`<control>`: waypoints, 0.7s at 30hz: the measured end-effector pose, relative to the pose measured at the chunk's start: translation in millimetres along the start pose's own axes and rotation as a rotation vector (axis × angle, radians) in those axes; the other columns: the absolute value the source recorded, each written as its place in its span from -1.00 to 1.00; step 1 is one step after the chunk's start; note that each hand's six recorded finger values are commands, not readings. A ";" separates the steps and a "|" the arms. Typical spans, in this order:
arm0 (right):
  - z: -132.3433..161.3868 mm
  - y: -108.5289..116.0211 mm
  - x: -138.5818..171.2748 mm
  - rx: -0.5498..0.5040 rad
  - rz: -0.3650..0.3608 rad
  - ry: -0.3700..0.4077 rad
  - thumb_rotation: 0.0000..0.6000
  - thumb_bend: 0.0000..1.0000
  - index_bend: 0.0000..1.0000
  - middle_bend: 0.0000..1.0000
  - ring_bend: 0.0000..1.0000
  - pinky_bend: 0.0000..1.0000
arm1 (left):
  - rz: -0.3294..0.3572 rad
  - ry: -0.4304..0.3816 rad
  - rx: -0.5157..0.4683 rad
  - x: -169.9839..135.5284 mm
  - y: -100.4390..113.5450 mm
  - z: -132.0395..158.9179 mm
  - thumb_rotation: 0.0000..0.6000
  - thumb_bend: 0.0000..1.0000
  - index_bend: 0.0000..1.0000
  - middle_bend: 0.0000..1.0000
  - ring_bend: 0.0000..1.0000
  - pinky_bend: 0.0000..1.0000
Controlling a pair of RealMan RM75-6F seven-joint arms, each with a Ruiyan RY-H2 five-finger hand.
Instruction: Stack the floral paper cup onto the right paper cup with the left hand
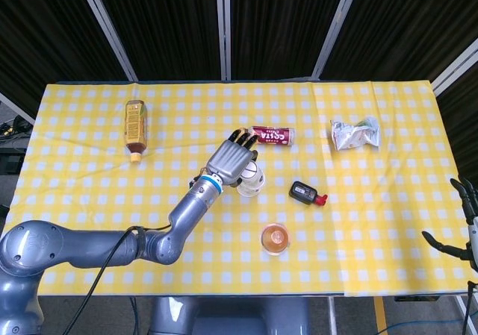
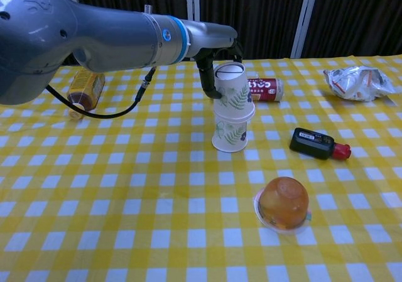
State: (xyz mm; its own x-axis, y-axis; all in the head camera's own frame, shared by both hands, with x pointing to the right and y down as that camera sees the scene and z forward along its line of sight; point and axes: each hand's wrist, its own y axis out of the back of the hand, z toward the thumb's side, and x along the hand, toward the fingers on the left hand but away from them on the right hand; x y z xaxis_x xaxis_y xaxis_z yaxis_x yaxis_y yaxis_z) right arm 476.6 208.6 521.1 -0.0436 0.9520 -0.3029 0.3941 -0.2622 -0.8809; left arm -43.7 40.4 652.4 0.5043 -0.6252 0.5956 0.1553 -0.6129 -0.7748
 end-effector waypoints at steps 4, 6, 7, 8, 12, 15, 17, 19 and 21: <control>-1.5 0.5 -0.4 -0.001 -0.002 -0.005 1.00 -0.89 -0.87 -1.00 -1.00 -1.00 | -0.026 -0.006 0.021 3.0 -7.0 5.9 1.00 -0.30 -0.29 -1.00 -1.00 -1.00; -2.2 0.4 -0.5 -0.001 -0.002 -0.008 1.00 -0.89 -0.87 -1.00 -1.00 -1.00 | -0.038 -0.003 0.025 3.2 -9.9 6.5 1.00 -0.42 -0.58 -1.00 -1.00 -1.00; -2.3 0.2 -0.5 0.000 -0.001 -0.008 1.00 -0.89 -0.87 -1.00 -1.00 -1.00 | -0.043 -0.001 0.024 3.0 -10.9 6.3 1.00 -0.47 -0.68 -1.00 -1.00 -1.00; -2.3 0.2 -0.6 0.000 0.000 -0.008 1.00 -0.89 -0.87 -1.00 -1.00 -1.00 | -0.047 0.001 0.023 2.5 -11.5 5.9 1.00 -0.52 -0.80 -1.00 -1.00 -1.00; -1.6 0.4 -0.6 0.001 -0.001 -0.006 1.00 -0.89 -0.87 -1.00 -1.00 -1.00 | -0.043 0.006 0.024 -2.0 -8.6 2.8 1.00 -0.57 -0.98 -1.00 -1.00 -1.00; -1.3 -0.3 -0.1 0.005 0.002 -0.006 1.00 -0.89 -0.87 -1.00 -1.00 -1.00 | -0.029 0.009 0.019 -6.5 -5.6 -1.2 1.00 -0.58 -1.00 -1.00 -1.00 -1.00; -1.2 -1.2 0.0 0.009 0.005 -0.006 1.00 -0.89 -0.87 -1.00 -1.00 -1.00 | -0.019 0.011 0.015 -10.0 -3.7 -4.6 1.00 -0.58 -1.00 -1.00 -1.00 -1.00; -1.1 -2.7 0.0 0.014 0.010 -0.007 1.00 -0.89 -0.87 -1.00 -1.00 -1.00 | -0.003 0.014 0.010 -15.7 -1.6 -9.5 1.00 -0.58 -1.00 -1.00 -1.00 -1.00; -0.8 -3.9 0.0 0.019 0.013 -0.006 1.00 -0.89 -0.87 -1.00 -1.00 -1.00 | 0.020 0.019 0.004 -22.9 0.6 -15.4 1.00 -0.58 -1.00 -1.00 -1.00 -1.00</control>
State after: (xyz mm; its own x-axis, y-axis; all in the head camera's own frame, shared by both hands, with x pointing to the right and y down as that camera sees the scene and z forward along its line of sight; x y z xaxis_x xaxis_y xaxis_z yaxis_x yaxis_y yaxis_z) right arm 475.8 209.8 524.8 -0.0444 0.9474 -0.3169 0.3775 -0.2778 -0.8834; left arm -68.2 46.9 641.5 0.4913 -0.6462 0.5840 0.1487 -0.5985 -0.7872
